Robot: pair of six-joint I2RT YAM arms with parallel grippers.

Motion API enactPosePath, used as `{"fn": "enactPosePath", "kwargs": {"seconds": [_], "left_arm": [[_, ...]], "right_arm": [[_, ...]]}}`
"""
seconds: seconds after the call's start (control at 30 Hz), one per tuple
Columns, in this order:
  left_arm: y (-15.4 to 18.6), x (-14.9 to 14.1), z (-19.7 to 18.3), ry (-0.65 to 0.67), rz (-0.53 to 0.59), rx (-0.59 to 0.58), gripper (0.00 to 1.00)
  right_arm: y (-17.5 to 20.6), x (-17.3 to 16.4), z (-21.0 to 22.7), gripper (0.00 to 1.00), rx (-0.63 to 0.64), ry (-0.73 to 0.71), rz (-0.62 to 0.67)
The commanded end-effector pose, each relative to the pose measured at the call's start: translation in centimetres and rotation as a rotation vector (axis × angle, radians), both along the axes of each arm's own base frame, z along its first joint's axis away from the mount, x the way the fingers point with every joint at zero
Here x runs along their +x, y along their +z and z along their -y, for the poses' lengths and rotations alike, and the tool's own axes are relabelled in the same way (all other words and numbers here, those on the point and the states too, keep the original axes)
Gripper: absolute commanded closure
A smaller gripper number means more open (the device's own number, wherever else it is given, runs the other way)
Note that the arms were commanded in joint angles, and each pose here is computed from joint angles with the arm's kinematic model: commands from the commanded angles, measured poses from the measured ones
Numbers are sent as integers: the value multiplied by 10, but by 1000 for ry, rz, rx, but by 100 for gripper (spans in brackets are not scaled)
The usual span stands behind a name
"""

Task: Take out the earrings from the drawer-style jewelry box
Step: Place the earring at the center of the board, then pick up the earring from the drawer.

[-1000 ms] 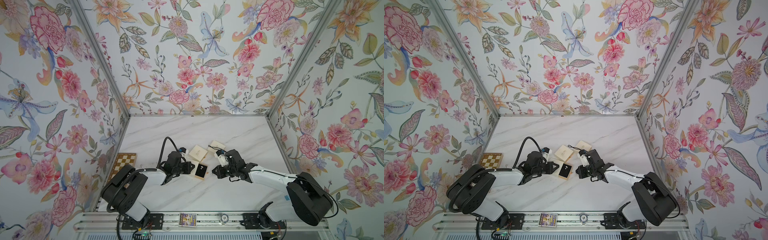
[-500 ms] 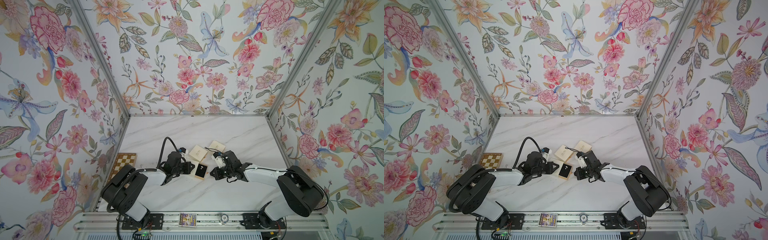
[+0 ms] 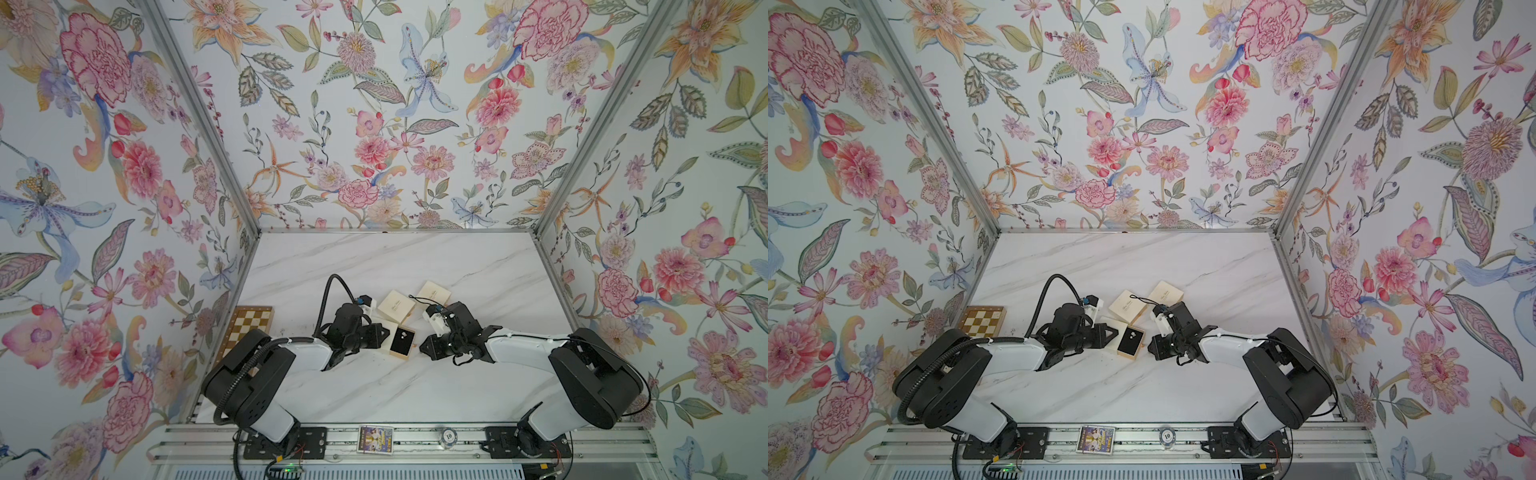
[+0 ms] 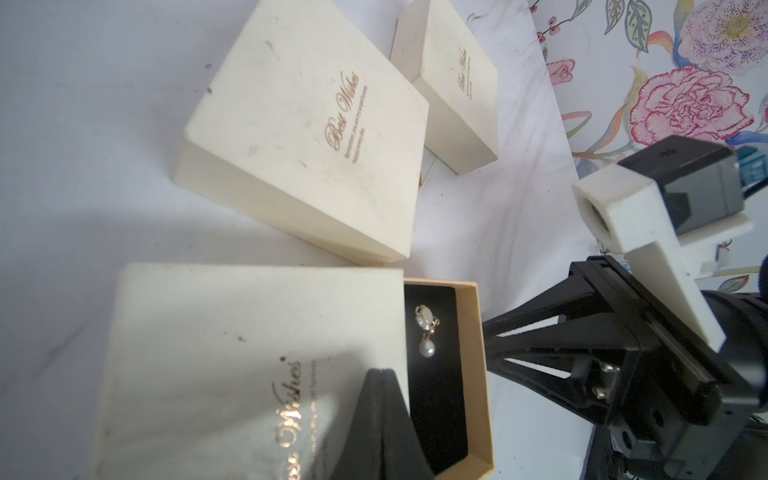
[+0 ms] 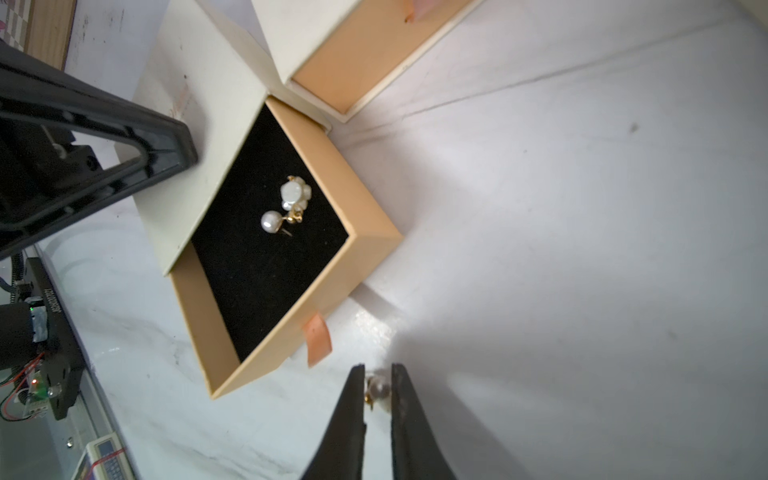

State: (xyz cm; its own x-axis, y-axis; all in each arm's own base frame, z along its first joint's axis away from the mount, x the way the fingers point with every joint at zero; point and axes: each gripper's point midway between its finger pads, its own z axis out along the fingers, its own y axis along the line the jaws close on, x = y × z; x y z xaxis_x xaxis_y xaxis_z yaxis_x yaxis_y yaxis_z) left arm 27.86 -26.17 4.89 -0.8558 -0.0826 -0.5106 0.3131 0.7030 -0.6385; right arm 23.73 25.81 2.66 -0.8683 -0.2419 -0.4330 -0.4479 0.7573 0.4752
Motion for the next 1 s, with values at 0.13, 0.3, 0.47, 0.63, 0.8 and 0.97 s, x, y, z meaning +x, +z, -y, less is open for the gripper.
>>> {"fn": "enactPosePath", "kwargs": {"seconds": [0.13, 0.3, 0.47, 0.63, 0.8, 0.97], "left_arm": [[-64, -38, -40, 47, -221, 196, 100], [-64, -39, -39, 45, -222, 195, 100], [-63, -38, -39, 46, -218, 191, 100], [-62, -37, -37, 40, -221, 183, 100], [-63, -38, -36, 35, -224, 181, 100], [-63, -39, -36, 38, -225, 180, 100]], "right_arm": [[2, 8, 2, 80, -7, -13, 14], [12, 11, 6, 78, -16, -15, 38], [31, 17, 5, 77, -34, 1, 90], [47, 20, -7, 76, -126, 81, 168], [61, 24, -22, 77, -145, 125, 246], [57, 26, -29, 78, -190, 168, 260]]}}
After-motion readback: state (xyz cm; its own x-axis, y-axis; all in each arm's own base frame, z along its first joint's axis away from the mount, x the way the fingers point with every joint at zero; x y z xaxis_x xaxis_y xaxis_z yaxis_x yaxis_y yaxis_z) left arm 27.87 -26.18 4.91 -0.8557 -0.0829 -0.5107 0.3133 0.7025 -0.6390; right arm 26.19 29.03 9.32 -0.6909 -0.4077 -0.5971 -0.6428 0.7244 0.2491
